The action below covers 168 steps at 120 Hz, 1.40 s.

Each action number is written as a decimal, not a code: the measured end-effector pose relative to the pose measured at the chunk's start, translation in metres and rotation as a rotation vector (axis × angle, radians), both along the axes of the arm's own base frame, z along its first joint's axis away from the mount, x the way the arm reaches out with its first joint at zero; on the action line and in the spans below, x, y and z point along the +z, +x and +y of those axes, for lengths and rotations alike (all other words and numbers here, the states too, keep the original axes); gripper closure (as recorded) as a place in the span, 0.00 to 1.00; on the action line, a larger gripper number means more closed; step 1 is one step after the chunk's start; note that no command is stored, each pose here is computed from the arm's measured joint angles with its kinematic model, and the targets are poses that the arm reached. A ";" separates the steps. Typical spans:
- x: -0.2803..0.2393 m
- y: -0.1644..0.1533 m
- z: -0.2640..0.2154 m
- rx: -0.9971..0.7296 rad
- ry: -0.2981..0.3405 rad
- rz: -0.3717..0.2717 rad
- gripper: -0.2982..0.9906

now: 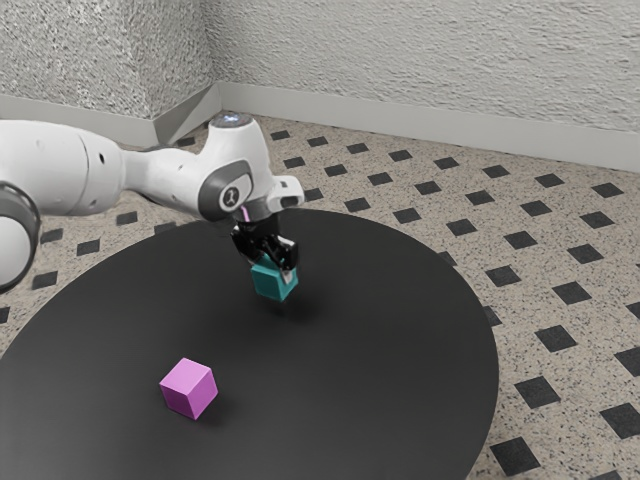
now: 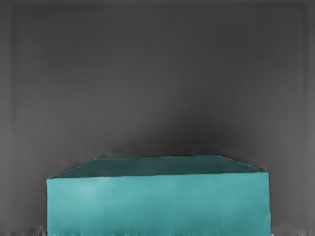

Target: Pick up the blue block with one arm, and put the blue block on the pink block with one arm

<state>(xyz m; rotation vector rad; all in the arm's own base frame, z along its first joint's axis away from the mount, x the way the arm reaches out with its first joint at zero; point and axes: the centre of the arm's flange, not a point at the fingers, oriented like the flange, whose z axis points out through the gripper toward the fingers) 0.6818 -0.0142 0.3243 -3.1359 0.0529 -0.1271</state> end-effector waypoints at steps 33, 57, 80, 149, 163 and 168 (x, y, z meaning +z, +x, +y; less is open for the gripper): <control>0.055 -0.133 0.000 0.025 0.077 -0.014 0.50; 0.062 -0.194 -0.009 0.063 0.082 -0.030 0.50; 0.060 -0.228 0.007 0.138 0.086 -0.027 0.51; 0.033 -0.261 0.002 0.111 0.104 0.045 0.51; 0.031 -0.256 0.000 0.091 0.096 0.039 0.48; 0.031 -0.255 0.000 0.084 0.094 0.037 0.44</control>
